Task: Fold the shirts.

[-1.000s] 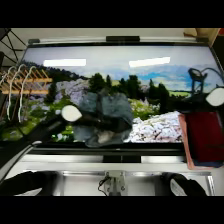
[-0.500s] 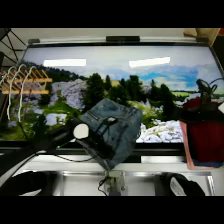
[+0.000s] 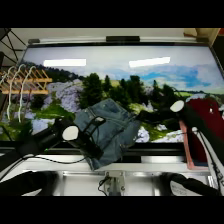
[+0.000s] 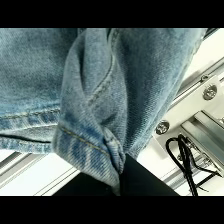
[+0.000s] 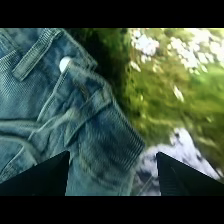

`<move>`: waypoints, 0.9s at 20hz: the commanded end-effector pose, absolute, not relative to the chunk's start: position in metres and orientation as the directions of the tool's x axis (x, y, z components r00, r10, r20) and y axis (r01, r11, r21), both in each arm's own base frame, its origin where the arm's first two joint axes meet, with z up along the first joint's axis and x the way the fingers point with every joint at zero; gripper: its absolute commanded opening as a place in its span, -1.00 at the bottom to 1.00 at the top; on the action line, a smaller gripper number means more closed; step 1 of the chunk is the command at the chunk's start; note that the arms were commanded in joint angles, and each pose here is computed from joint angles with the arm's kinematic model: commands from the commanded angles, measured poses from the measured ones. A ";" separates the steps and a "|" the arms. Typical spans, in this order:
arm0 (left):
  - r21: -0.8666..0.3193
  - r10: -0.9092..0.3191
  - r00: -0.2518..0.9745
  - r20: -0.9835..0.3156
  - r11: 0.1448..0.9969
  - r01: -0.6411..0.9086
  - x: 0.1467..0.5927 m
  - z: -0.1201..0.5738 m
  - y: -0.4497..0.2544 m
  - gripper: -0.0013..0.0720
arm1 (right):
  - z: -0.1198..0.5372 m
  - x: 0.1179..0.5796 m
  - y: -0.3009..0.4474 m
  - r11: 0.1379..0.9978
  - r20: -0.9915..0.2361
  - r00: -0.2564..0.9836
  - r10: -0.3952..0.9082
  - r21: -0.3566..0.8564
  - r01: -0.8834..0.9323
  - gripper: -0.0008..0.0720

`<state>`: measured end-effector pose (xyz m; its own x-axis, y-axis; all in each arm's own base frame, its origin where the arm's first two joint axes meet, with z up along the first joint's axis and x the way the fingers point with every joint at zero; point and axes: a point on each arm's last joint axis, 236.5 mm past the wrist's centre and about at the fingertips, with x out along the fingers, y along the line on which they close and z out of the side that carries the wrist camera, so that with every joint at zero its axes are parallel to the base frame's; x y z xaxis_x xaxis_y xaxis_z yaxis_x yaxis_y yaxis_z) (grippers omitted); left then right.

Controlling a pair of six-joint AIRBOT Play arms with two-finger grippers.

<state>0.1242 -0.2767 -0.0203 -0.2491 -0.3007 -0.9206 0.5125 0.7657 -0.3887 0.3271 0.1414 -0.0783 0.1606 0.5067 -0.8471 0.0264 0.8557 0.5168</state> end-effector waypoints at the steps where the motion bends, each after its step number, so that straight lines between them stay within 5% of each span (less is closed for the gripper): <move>1: -0.377 -0.289 -0.246 -0.925 0.781 0.499 0.124 -0.021 -0.273 -0.80 | -0.112 0.328 0.157 0.851 -0.851 0.126 0.510 0.520 0.065 0.81; 4: -0.377 -0.290 -0.245 -0.925 0.781 0.499 0.125 -0.021 -0.273 -0.80 | -0.111 0.331 0.161 0.839 -0.840 0.135 0.525 0.538 0.085 0.69; 5: -0.376 -0.290 -0.243 -0.926 0.781 0.499 0.125 -0.021 -0.273 -0.80 | -0.109 0.332 0.164 0.827 -0.830 0.141 0.539 0.554 0.097 0.20; 6: -0.371 -0.288 -0.238 -0.928 0.782 0.501 0.127 -0.021 -0.272 -0.80 | -0.106 0.332 0.168 0.815 -0.820 0.141 0.555 0.570 0.108 -0.53; 7: -0.360 -0.283 -0.225 -0.933 0.782 0.509 0.130 -0.020 -0.271 -0.80 | -0.100 0.333 0.172 0.802 -0.807 0.143 0.574 0.588 0.102 -0.62; 11: -0.223 -0.259 -0.015 -0.966 0.795 0.564 0.194 0.032 -0.255 -0.80 | -0.010 0.360 0.181 0.783 -0.740 0.257 0.622 0.599 -0.169 -0.63; 13: -0.169 -0.310 0.187 -0.932 0.829 0.534 0.255 0.098 -0.246 -0.80 | 0.086 0.392 0.175 0.783 -0.638 0.457 0.620 0.534 -0.317 -0.63; 16: -0.232 -0.499 0.565 -0.657 0.847 0.478 0.339 0.257 -0.240 -0.80 | 0.265 0.417 0.148 0.827 -0.290 0.793 0.536 0.370 -0.423 -0.63; 18: -0.247 -0.556 0.720 -0.416 0.831 0.499 0.355 0.357 -0.232 -0.80 | 0.357 0.397 0.123 0.874 -0.067 0.893 0.446 0.250 -0.418 -0.62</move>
